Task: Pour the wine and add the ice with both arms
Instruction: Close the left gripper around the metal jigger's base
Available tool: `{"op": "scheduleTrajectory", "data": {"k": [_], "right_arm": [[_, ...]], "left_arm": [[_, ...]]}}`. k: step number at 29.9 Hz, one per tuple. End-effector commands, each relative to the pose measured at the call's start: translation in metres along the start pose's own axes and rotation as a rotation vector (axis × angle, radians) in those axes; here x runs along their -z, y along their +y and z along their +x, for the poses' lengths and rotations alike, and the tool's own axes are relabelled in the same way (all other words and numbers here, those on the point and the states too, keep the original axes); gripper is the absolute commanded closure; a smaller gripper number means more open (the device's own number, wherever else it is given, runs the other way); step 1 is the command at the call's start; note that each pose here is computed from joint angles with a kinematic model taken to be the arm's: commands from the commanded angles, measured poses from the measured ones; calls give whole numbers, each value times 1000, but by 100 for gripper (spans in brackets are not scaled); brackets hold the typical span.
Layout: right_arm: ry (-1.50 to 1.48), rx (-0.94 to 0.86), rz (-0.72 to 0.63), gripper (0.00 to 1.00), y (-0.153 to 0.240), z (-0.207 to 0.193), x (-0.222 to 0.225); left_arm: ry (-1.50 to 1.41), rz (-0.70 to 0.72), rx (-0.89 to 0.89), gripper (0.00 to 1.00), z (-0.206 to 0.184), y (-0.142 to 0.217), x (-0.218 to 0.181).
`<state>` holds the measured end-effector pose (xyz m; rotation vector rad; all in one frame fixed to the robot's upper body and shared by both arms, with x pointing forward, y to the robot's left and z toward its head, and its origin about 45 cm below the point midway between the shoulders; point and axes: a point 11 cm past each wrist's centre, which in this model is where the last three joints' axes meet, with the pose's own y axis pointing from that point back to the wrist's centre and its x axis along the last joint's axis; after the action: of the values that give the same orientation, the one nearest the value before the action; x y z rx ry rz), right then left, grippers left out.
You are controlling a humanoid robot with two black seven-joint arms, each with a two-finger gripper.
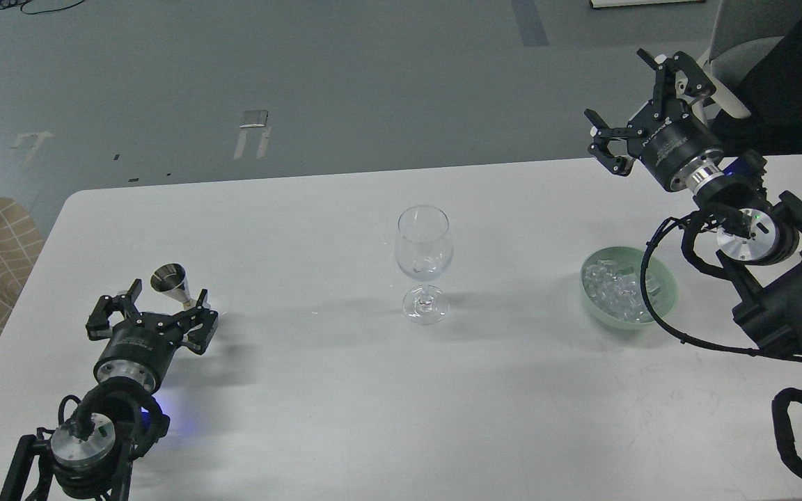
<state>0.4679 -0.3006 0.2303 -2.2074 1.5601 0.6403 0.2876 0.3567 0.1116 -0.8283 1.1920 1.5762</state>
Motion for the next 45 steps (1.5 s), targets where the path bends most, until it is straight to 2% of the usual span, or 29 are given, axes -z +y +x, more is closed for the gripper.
{"op": "scheduleTrajectory", "data": {"k": [1,9,13,23,30,37,45], "right_arm": [[2,0,1,0,0,0,1],[3,-6,2,0,0,2,2],[3,-3,4,0,-1,1,3],[7,-7,-3,0,0,3,4],[6,-9,-5,0,1,4,3],[7,-10,-5,0,1,4,3],[6,-11,-6,0,1,4,2]], "left_arm": [[-2,5,-14,4,5,-3,2],[-9,12,29,8,3,-7,4],[-4,15,19,22,4,-15,6],[-10,18,-16,25,13,-23,7],[-11,20,-10,43,12,-23,8],[-11,18,-9,48,12,-23,7],[-9,20,-13,48,12,-23,8]]}}
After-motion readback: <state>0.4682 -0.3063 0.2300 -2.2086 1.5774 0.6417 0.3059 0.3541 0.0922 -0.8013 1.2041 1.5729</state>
